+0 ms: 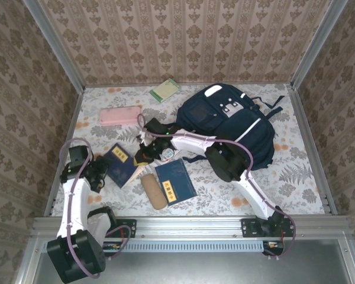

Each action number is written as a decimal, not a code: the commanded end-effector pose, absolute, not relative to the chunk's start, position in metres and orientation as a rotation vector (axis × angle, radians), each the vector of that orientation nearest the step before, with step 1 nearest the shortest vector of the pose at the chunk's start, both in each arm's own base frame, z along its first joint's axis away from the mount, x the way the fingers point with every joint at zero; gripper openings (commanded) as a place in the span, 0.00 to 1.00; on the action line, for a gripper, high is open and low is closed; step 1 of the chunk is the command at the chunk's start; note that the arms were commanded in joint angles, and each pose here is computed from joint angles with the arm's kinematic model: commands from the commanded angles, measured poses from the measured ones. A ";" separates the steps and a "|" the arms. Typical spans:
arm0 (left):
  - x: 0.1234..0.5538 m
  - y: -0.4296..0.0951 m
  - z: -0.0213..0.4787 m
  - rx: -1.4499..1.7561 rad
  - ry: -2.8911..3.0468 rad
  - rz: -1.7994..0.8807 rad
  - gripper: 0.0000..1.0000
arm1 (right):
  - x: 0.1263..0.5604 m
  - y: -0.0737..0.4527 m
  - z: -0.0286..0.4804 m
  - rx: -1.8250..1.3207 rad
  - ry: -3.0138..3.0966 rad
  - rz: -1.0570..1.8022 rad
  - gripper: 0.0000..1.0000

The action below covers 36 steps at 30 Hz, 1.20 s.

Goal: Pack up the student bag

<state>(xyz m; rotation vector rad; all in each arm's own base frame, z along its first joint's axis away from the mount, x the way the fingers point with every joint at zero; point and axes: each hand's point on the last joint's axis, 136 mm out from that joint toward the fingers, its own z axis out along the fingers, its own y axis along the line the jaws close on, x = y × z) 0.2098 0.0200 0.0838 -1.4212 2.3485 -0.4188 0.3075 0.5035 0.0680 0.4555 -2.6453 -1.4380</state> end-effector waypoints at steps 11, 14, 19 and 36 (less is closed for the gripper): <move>0.274 -0.021 0.079 -1.297 2.343 -0.868 0.86 | 0.352 0.485 0.147 0.065 -2.401 -1.857 0.00; 0.289 -0.029 0.082 -1.247 2.305 -0.945 0.85 | 0.350 0.485 0.146 0.058 -2.377 -1.870 0.00; 0.300 -0.027 0.068 -1.301 2.277 -0.943 0.79 | 0.346 0.483 0.142 0.040 -2.346 -1.892 0.00; 0.319 -0.025 0.089 -1.336 2.144 -0.976 0.06 | 0.348 0.464 0.133 -0.025 -2.391 -1.867 0.26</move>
